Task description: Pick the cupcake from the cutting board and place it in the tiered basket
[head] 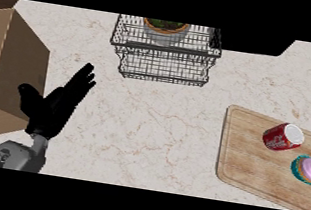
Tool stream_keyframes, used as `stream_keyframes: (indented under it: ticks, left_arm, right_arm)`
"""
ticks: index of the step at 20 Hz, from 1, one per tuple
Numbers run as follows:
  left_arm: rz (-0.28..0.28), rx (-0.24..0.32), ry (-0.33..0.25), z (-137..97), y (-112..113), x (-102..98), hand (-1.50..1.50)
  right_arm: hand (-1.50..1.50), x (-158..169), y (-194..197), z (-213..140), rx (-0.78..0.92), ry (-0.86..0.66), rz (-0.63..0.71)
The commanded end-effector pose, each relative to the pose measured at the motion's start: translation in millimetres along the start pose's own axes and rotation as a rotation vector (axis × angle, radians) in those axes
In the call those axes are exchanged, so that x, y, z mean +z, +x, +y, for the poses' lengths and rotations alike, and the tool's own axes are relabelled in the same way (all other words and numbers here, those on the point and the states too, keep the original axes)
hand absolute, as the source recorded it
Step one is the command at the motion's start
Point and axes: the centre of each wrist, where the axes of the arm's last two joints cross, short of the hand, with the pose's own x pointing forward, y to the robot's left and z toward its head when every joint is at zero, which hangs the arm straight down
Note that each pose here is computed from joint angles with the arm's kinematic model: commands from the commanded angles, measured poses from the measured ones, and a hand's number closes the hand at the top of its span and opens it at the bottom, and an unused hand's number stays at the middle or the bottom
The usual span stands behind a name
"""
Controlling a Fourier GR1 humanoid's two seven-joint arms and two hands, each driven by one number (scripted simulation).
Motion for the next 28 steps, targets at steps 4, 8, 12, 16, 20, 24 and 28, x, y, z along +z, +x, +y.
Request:
stream_keyframes:
  ticks: [4, 8, 12, 16, 20, 24, 28]
  left_arm:
    - [0.025, 0.010, 0.025, 9, -2, -1, 0.00]
    - [0.032, 0.002, 0.003, 8, -11, -2, 0.00]
    - [0.020, 0.004, -0.002, 6, -8, -2, 0.00]
    - [0.024, -0.002, -0.004, 5, -8, -4, 0.00]
    - [0.031, -0.009, -0.019, 2, 6, -4, 0.00]
    - [0.019, 0.009, -0.018, 15, 9, -15, 0.00]
    - [0.019, 0.007, -0.032, 13, 4, -18, 0.00]
  right_arm:
    - [-1.50, 42, 37, -40, 0.390, 0.185, 0.035]
    - [-1.50, 39, 58, -39, 0.630, 0.186, 0.104]
    - [-1.50, 46, 84, -17, 0.652, 0.217, 0.185]
    - [-1.50, 44, 99, 10, 0.630, 0.239, 0.225]
    - [-1.50, 40, 105, 59, 0.691, 0.228, 0.289]
    - [-1.50, 48, 71, 65, 0.782, 0.244, 0.362]
    - [-1.50, 43, 73, 93, 0.819, 0.247, 0.414]
